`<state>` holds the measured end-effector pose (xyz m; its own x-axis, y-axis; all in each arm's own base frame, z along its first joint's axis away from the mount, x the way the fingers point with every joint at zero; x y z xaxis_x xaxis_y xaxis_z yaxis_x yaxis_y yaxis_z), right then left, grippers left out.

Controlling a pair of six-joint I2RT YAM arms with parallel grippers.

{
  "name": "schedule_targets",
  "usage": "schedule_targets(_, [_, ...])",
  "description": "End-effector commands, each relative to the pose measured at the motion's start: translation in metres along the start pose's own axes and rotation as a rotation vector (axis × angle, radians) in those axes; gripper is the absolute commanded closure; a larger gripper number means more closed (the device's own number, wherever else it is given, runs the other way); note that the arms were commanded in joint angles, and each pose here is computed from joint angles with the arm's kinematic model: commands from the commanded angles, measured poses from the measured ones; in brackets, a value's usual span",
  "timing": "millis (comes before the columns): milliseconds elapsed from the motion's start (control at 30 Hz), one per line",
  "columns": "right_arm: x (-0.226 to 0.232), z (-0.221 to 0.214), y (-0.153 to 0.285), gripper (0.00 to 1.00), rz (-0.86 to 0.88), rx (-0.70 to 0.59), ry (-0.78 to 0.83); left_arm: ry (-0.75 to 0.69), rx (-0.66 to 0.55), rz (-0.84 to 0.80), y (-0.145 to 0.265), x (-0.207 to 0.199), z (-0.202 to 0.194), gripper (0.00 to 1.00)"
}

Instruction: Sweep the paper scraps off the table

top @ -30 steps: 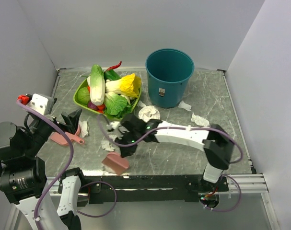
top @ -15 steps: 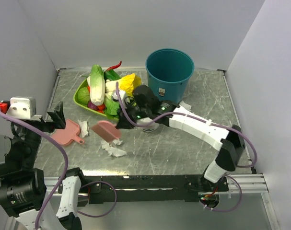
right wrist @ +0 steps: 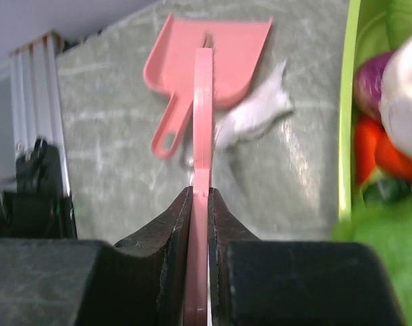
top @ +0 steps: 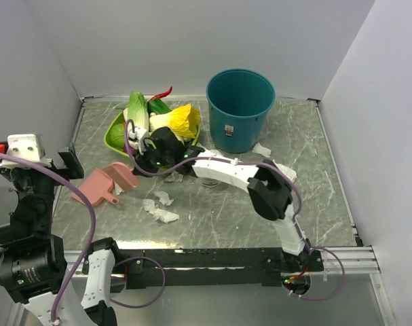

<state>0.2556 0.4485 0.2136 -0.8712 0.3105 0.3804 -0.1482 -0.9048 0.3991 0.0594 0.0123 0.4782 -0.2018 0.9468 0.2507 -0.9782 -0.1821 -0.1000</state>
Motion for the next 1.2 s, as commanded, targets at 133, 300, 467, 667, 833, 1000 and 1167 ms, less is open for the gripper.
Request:
schedule_targets(133, [0.005, 0.046, -0.04, 1.0, -0.025, -0.188, 0.029, -0.006, 0.067, -0.021, -0.01, -0.002, -0.015, 0.03])
schedule_targets(300, [-0.006, 0.03, -0.053, 1.0, -0.124, -0.124, 0.073, 0.006, 0.064, -0.045, -0.011, -0.005, -0.014, 0.03])
schedule_targets(467, [-0.01, 0.012, -0.042, 1.0, -0.138, -0.046, 0.133, 0.002, 0.053, -0.039, -0.008, -0.004, -0.013, 0.03])
schedule_targets(667, [0.003, -0.004, 0.007, 1.0, -0.095, 0.0, 0.226, 0.004, 0.051, -0.062, -0.008, -0.008, -0.018, 0.04])
schedule_targets(833, [0.01, -0.036, 0.08, 1.0, -0.157, 0.123, 0.254, -0.012, 0.074, -0.139, -0.012, -0.016, -0.033, 0.04])
schedule_targets(1000, [-0.008, -0.096, 0.161, 1.0, -0.29, 0.296, 0.232, -0.051, 0.181, -0.239, -0.013, -0.026, -0.067, 0.03])
schedule_targets(1167, [0.011, -0.111, 0.235, 1.0, -0.239, 0.225, 0.259, -0.14, 0.405, -0.275, -0.006, -0.028, -0.113, 0.04])
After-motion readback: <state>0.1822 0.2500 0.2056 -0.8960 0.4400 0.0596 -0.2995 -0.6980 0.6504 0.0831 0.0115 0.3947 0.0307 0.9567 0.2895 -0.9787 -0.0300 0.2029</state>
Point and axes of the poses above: each gripper's point midway between its finger pads, its own y axis back along the fingers, its own x axis along the line the jaws close on, z = x × y, the point moved 9 cm from there along y, back along the fingers, and after that the axes turned 8 degrees about -y, right-handed, at the moved point
